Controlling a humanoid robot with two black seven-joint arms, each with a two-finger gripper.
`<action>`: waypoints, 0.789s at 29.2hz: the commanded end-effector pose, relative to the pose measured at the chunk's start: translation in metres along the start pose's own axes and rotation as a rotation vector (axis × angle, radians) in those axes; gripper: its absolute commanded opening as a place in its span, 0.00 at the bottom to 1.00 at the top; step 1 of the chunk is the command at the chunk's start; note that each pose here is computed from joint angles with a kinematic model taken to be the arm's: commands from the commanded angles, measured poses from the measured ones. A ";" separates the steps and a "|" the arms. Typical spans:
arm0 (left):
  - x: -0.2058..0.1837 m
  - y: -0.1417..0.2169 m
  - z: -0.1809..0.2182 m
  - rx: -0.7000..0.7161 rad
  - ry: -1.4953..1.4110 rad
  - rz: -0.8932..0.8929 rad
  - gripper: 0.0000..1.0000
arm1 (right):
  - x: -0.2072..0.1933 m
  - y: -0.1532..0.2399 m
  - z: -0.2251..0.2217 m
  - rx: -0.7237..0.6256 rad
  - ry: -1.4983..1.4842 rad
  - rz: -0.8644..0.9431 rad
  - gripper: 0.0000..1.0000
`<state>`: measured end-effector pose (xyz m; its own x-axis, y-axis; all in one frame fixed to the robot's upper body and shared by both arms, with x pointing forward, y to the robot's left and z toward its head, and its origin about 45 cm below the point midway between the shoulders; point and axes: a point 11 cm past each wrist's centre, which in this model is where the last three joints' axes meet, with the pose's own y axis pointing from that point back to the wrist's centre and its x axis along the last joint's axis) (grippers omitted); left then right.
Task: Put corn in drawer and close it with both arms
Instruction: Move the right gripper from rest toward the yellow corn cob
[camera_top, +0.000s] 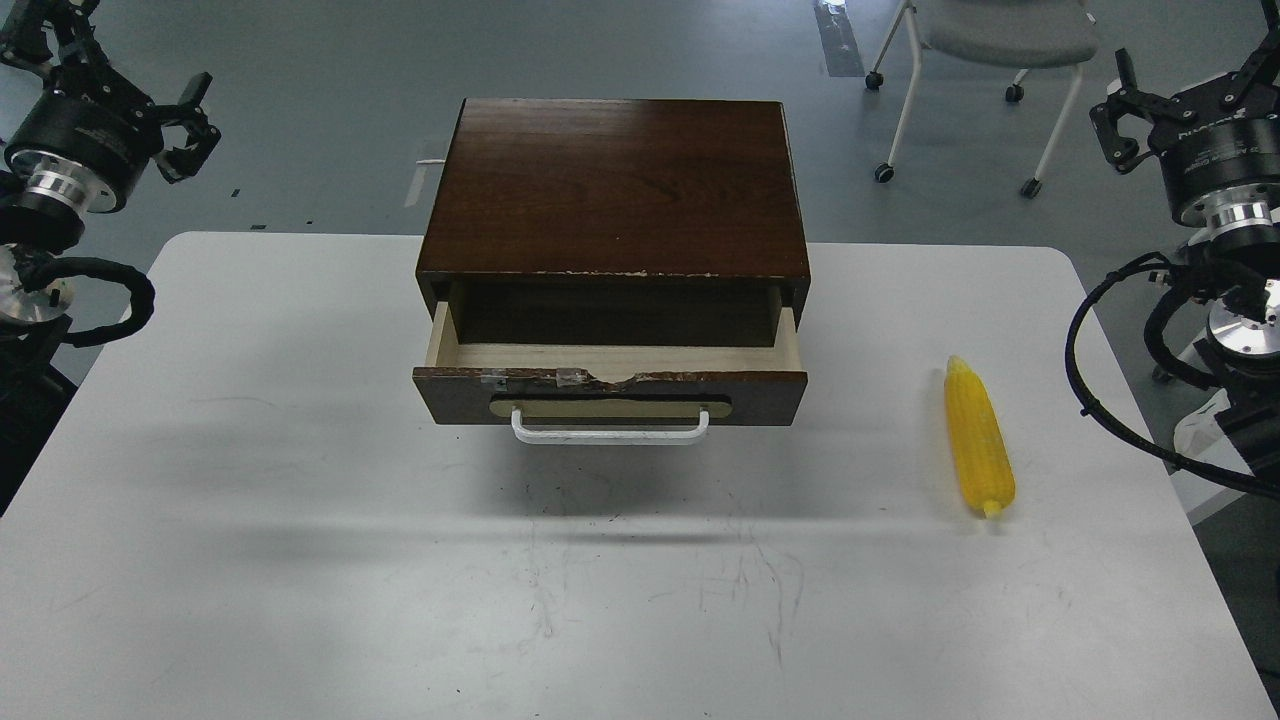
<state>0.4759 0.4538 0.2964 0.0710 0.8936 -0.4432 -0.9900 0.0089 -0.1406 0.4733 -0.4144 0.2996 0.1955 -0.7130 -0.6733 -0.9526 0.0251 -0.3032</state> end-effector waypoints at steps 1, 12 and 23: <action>0.000 0.000 0.000 0.001 -0.002 -0.001 0.98 | 0.001 0.000 -0.002 -0.003 0.010 0.003 1.00; 0.006 0.001 0.006 -0.015 -0.008 0.020 0.98 | -0.016 -0.022 -0.054 0.001 0.188 -0.033 1.00; 0.009 0.001 0.019 -0.037 -0.011 0.023 0.98 | -0.068 -0.052 -0.124 -0.157 0.821 -0.158 1.00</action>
<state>0.4745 0.4667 0.3064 0.0511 0.8959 -0.4413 -0.9870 -0.0220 -0.1591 0.4746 -0.4660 0.4162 0.1573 -0.9549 -0.2518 -0.9461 -0.0727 -0.3156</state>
